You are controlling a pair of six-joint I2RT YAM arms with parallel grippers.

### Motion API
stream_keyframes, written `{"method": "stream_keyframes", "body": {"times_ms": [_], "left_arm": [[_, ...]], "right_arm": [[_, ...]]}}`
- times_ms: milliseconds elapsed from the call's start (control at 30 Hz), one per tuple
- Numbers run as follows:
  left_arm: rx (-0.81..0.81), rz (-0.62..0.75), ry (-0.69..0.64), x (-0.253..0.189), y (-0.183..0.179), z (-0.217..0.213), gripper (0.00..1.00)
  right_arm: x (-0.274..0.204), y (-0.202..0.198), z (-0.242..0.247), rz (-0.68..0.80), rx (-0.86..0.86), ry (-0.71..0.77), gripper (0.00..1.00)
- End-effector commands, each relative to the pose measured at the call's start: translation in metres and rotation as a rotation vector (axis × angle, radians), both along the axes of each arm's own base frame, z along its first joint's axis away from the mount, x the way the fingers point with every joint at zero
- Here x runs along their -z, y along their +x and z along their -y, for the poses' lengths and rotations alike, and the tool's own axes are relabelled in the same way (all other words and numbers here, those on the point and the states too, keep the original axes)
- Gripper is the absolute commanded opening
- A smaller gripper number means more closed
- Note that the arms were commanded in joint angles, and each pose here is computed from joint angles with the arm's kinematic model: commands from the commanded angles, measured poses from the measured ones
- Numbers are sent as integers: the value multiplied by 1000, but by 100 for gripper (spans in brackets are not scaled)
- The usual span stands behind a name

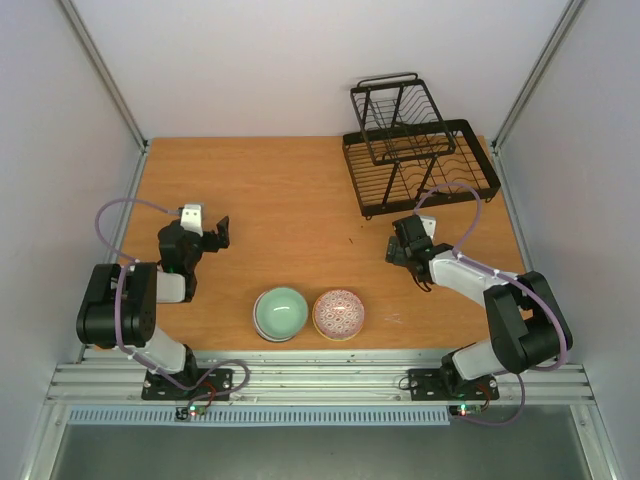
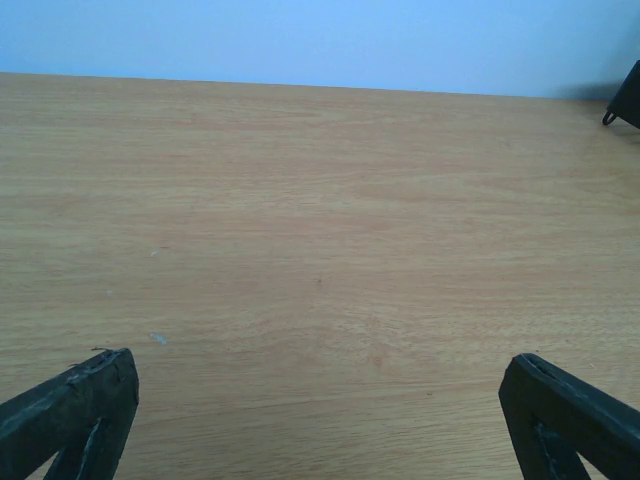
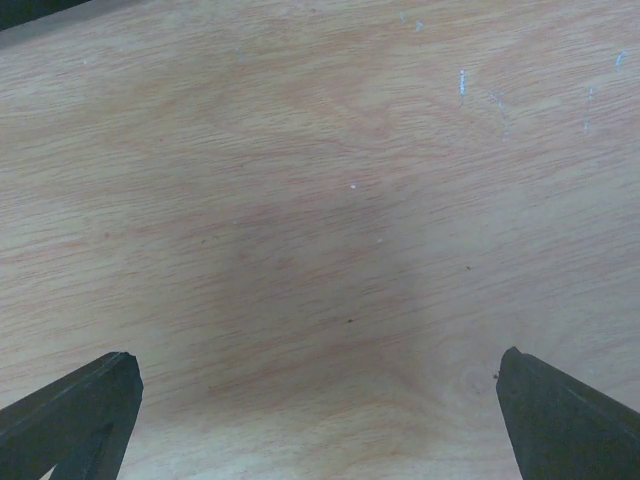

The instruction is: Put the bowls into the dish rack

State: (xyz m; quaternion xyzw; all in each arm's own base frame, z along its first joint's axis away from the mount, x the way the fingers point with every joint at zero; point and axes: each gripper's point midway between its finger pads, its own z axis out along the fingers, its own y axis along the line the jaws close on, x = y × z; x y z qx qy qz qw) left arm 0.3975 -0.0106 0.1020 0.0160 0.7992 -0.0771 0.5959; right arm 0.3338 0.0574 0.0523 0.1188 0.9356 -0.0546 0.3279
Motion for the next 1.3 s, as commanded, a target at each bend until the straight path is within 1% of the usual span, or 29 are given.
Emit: {"method": "stream_keyframes", "body": {"times_ms": [0,100,167,333,500,567,767,867,1067,1133,1267], "left_arm": [[11,49,18,-15,7,2,99],[11,50,18,-15,7,2,99],[13,50,17,-15,7,2,99],[12,49,18,-15,7,2,99],[12,49,17,-15,7,2,99],[12,50,17,-15,7,2,99],[11,49,18,-15,7,2,99],[11,50,18,-15,7,2,100],[12,50,18,-15,7,2,99],[11,50,18,-15,7,2,99],[11,50,16,-15,7,2,99]], "right_arm": [[-14,6,5,18,29,-51,99],[-23,6,12,34,54,-75,99],[-31,10,9,53,44,-65,99],[-43,17,7,39,51,-11,99],[-67,22,18,58,95,151,99],[-81,22,35,61,146,197,99],[-109,30,75,80,242,214,89],[-114,38,92,88,276,259,88],[-114,67,110,93,281,327,84],[-114,79,116,103,282,346,80],[-116,105,120,118,249,410,58]]}}
